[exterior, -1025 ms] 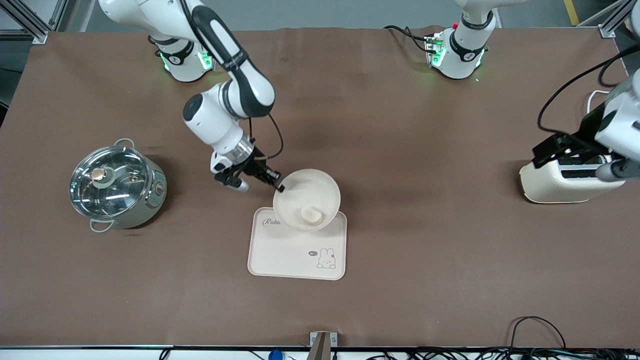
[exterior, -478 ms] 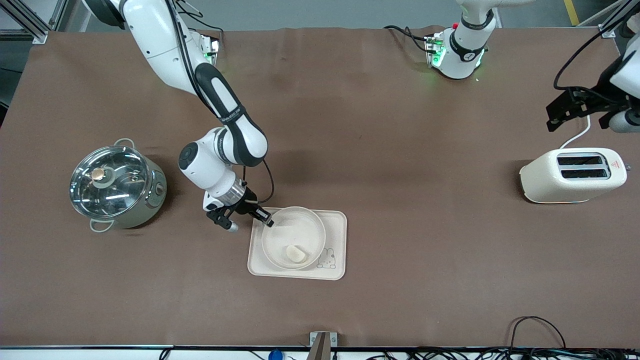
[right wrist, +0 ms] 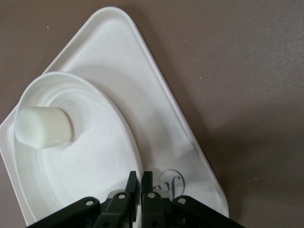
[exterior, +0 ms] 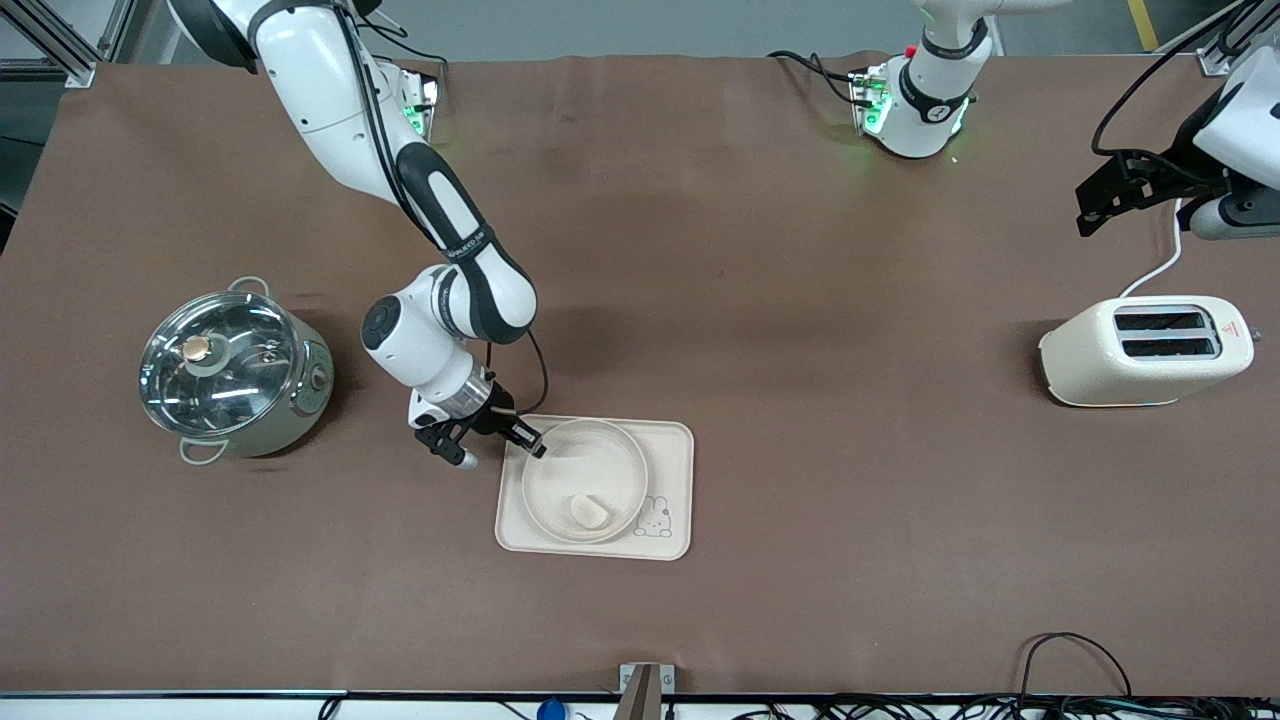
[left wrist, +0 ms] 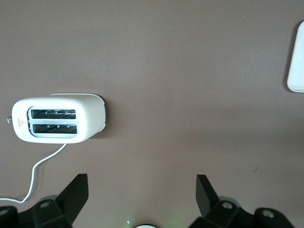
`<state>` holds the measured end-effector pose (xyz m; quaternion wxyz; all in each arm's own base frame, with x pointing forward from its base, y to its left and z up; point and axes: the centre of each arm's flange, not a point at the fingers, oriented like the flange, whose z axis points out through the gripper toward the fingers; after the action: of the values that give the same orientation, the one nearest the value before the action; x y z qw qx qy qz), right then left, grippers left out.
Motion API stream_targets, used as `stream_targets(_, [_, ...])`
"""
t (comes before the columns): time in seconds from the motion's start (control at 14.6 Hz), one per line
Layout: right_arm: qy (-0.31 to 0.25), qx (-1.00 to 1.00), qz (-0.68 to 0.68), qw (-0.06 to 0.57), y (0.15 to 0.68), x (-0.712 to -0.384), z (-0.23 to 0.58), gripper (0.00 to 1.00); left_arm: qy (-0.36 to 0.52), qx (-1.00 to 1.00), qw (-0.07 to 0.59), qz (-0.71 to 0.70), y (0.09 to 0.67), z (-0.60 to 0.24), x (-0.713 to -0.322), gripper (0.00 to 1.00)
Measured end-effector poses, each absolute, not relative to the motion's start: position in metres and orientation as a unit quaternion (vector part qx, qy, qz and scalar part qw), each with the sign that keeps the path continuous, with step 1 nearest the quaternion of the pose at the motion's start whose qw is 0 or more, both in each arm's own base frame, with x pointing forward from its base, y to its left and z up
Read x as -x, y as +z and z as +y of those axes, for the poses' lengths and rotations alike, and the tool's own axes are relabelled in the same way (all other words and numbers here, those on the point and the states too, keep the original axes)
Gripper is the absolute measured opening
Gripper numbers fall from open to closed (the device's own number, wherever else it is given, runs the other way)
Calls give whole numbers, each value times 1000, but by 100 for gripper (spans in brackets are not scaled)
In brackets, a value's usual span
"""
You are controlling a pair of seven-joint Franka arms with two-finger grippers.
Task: Place bun in plate and plate on tray
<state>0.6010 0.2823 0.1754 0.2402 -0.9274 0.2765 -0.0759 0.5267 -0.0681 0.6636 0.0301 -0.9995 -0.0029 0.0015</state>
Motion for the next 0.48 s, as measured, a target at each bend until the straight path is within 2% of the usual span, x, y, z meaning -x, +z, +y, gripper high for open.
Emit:
stream_targets(0.14, [-75, 928, 277, 239, 174, -601, 282, 21, 3, 1000, 30, -2, 662, -69, -527, 100])
stream_targets(0.48, [-77, 927, 277, 241, 175, -603, 282, 73, 6, 1000, 26, -2, 659, -70, -528, 100])
